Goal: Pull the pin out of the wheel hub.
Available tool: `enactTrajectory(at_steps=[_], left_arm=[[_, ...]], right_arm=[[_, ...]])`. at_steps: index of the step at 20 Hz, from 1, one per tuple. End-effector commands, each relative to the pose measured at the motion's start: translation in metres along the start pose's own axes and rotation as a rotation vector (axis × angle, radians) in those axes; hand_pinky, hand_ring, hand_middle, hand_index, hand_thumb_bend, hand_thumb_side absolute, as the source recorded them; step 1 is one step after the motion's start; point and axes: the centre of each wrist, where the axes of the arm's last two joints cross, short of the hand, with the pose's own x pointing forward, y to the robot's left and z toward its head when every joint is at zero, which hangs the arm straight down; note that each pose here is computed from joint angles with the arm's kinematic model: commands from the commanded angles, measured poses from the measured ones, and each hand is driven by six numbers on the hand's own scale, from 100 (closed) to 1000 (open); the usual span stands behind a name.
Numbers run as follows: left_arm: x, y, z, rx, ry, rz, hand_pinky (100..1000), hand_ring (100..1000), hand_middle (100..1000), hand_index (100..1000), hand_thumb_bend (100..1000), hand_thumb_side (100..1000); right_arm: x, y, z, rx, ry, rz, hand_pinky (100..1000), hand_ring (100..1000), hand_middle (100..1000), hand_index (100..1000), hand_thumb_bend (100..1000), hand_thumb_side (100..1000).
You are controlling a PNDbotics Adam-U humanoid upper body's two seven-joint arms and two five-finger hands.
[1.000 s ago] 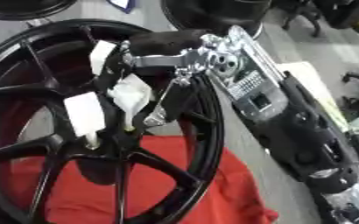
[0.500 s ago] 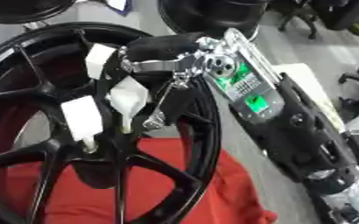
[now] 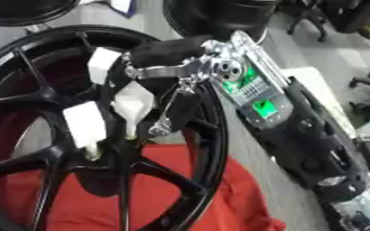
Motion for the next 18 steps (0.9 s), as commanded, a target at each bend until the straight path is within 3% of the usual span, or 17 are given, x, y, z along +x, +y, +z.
enactTrajectory(at_steps=[1, 18], left_arm=[[0.0078, -0.0019, -0.0014, -0.012, -0.030, -0.002, 743, 529, 562, 664, 100, 797], [0.0065, -0.0014, -0.0002, -0.013, -0.025, -0.004, 744, 528, 562, 664, 100, 797]], right_arm=[[0.0001, -0.0104, 0.0077, -0.009, 0.025, 0.045, 808, 805, 686, 782, 343, 100], [-0.0054, -0.0116, 0.0143, -0.009, 0.064, 0.091, 810, 808, 694, 785, 342, 100]])
